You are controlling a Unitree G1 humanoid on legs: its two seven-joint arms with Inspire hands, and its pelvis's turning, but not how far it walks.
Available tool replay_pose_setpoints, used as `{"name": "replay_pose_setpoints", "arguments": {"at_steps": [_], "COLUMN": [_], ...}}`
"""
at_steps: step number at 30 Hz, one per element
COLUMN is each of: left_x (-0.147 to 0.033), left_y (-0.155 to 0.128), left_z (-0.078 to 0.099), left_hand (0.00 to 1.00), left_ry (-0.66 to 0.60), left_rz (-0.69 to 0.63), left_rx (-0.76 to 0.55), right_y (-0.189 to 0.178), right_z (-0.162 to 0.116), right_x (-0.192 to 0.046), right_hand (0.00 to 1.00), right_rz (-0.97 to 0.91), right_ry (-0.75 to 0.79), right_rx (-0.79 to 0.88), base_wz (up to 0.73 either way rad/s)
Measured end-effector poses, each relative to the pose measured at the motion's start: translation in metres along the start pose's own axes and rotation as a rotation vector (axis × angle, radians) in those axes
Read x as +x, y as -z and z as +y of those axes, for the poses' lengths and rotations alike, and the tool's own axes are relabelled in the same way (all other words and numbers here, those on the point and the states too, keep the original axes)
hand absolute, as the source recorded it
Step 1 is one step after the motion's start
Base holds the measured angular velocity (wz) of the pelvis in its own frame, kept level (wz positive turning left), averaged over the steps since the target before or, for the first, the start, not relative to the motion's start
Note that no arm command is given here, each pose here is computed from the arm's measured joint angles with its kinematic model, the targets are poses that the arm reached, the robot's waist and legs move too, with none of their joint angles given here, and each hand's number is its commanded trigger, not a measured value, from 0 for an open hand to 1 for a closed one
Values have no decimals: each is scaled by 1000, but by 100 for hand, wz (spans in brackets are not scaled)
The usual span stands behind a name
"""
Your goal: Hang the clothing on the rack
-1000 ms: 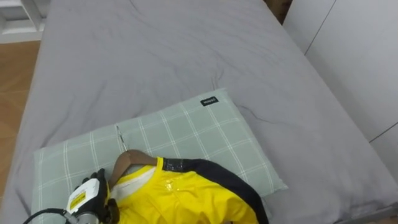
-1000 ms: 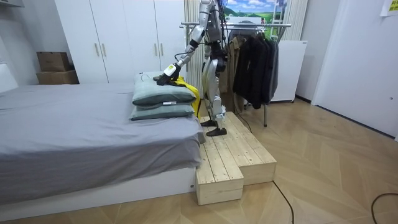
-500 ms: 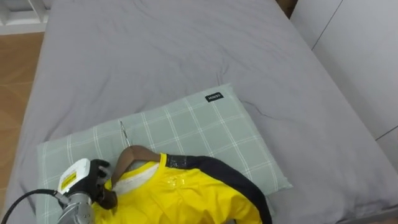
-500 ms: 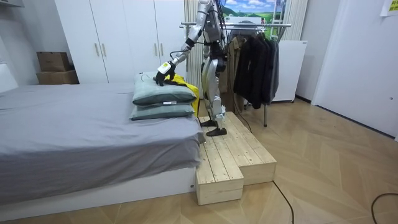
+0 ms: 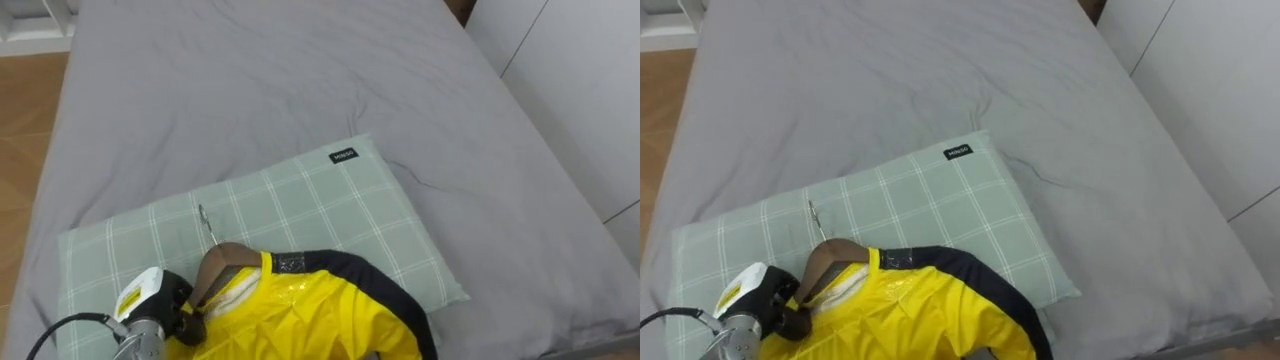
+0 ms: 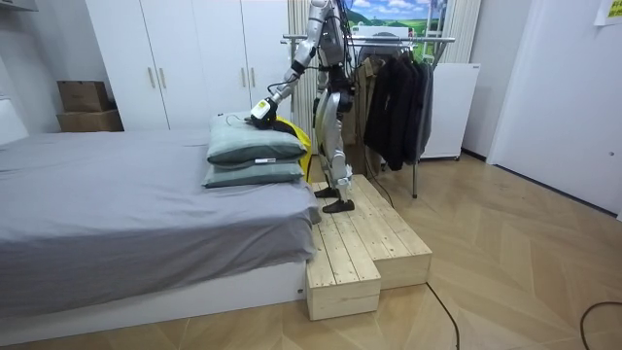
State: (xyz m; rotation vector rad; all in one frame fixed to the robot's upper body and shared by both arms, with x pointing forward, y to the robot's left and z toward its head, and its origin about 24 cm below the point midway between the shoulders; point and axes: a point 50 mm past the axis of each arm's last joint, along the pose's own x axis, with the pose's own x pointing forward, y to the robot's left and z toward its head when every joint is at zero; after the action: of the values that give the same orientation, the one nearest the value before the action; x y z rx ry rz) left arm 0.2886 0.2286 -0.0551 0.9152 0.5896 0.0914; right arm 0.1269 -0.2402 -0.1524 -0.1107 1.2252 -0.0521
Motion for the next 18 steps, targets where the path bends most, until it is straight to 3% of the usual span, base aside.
{"name": "replay_pose_setpoints", "arguments": {"at_steps": [18], "left_x": [-11], "left_y": [18], "left_z": [-15], "left_hand": [100], "left_ry": [36], "left_rz": [6], "left_rx": [-13], "right_y": [43], "right_z": [-10], "right_x": [-7], "right_hand": [0], "right_rz": [78], "right_ry": [12], "right_rx": [52], "base_wz": [-1]}}
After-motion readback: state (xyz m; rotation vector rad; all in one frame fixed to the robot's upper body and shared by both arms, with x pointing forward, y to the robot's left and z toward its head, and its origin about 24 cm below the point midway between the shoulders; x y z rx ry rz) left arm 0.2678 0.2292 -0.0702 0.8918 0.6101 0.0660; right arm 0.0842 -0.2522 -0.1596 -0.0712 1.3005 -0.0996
